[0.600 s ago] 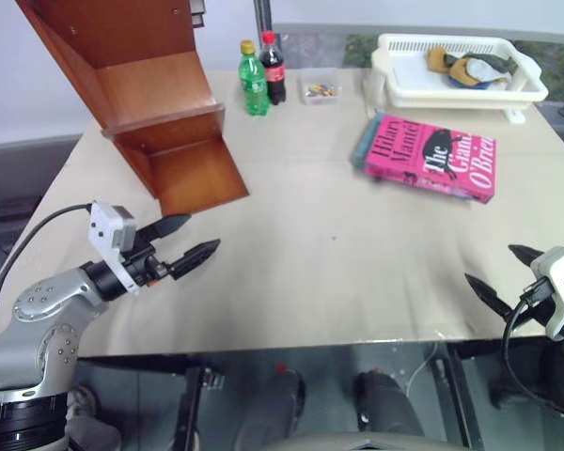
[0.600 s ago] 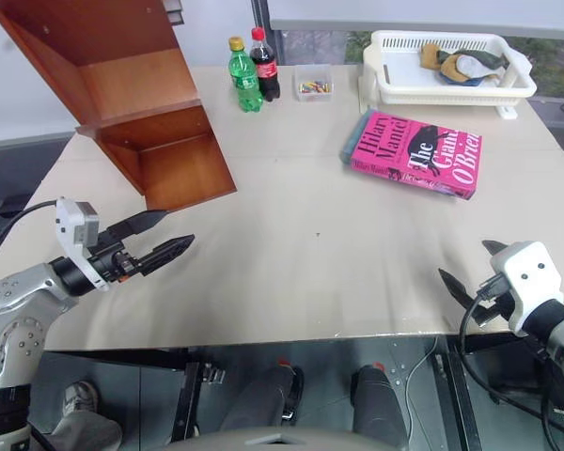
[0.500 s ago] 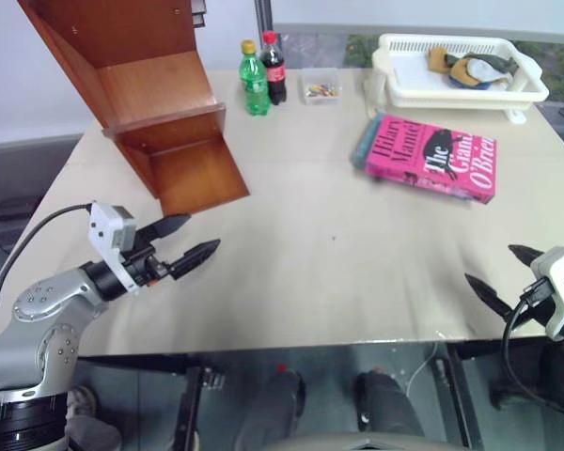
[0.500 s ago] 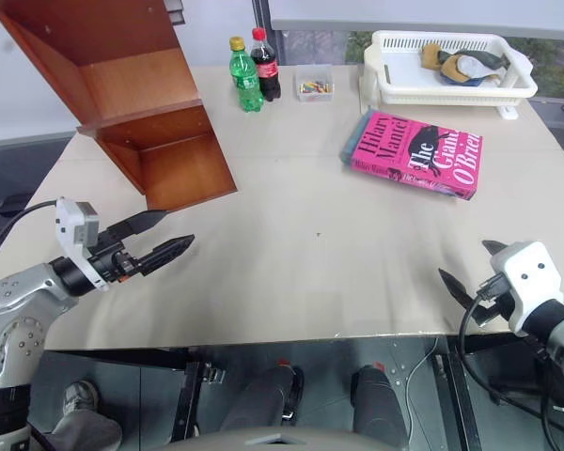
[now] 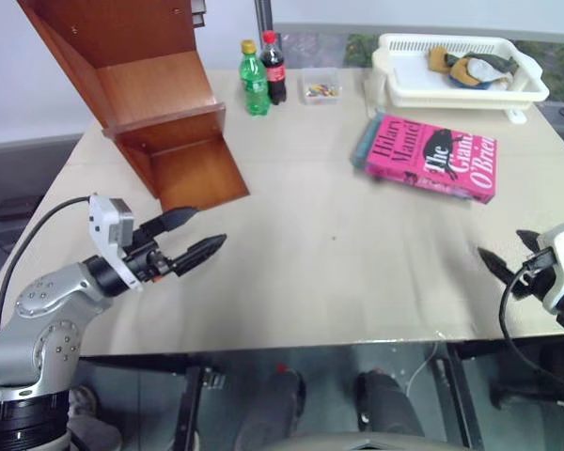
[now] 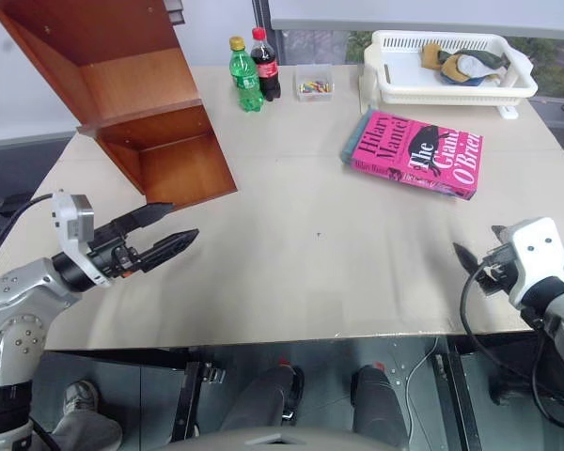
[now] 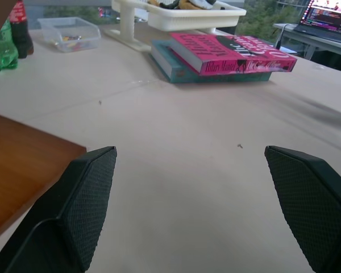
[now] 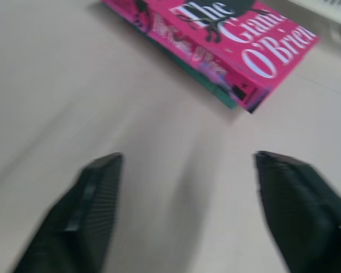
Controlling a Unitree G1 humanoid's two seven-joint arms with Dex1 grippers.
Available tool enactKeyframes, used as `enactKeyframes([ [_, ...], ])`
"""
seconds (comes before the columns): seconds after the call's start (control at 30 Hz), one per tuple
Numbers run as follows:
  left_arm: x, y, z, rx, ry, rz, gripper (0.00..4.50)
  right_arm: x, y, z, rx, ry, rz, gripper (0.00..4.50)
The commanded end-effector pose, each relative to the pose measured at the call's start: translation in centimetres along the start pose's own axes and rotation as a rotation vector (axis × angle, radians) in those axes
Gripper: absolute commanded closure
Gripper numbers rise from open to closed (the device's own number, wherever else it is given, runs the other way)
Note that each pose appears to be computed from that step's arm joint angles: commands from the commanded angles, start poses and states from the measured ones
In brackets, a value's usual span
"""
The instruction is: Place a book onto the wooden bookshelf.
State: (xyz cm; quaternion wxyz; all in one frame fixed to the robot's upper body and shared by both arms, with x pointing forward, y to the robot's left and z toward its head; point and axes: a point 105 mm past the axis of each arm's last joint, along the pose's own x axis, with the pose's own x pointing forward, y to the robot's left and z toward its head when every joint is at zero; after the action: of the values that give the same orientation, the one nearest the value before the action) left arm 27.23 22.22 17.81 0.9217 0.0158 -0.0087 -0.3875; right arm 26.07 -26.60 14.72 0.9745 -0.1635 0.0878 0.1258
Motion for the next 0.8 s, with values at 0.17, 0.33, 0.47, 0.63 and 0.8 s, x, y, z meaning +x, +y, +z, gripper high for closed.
enactKeyframes([
  [0.17,2.3,-1.7,1.9,0.041,-0.077,-0.082,0.0,3.5,-4.3,-0.6,-0.005,0.062,-0.19,3.83],
  [0.33,3.4,-2.6,2.7,0.06,-0.113,-0.11,0.0,6.7,-7.1,0.2,0.011,0.082,-0.362,4.5],
  [0.47,4.6,-4.8,3.7,0.077,-0.144,-0.208,0.0,8.7,-8.5,1.4,0.102,0.066,-0.455,4.5],
  [0.63,6.0,-6.4,4.2,0.065,-0.176,-0.291,0.0,10.9,-8.4,1.7,0.182,0.061,-0.42,4.5],
  [0.8,7.1,-7.7,4.7,0.064,-0.198,-0.363,0.0,13.3,-7.5,1.3,0.321,0.046,-0.348,4.5],
])
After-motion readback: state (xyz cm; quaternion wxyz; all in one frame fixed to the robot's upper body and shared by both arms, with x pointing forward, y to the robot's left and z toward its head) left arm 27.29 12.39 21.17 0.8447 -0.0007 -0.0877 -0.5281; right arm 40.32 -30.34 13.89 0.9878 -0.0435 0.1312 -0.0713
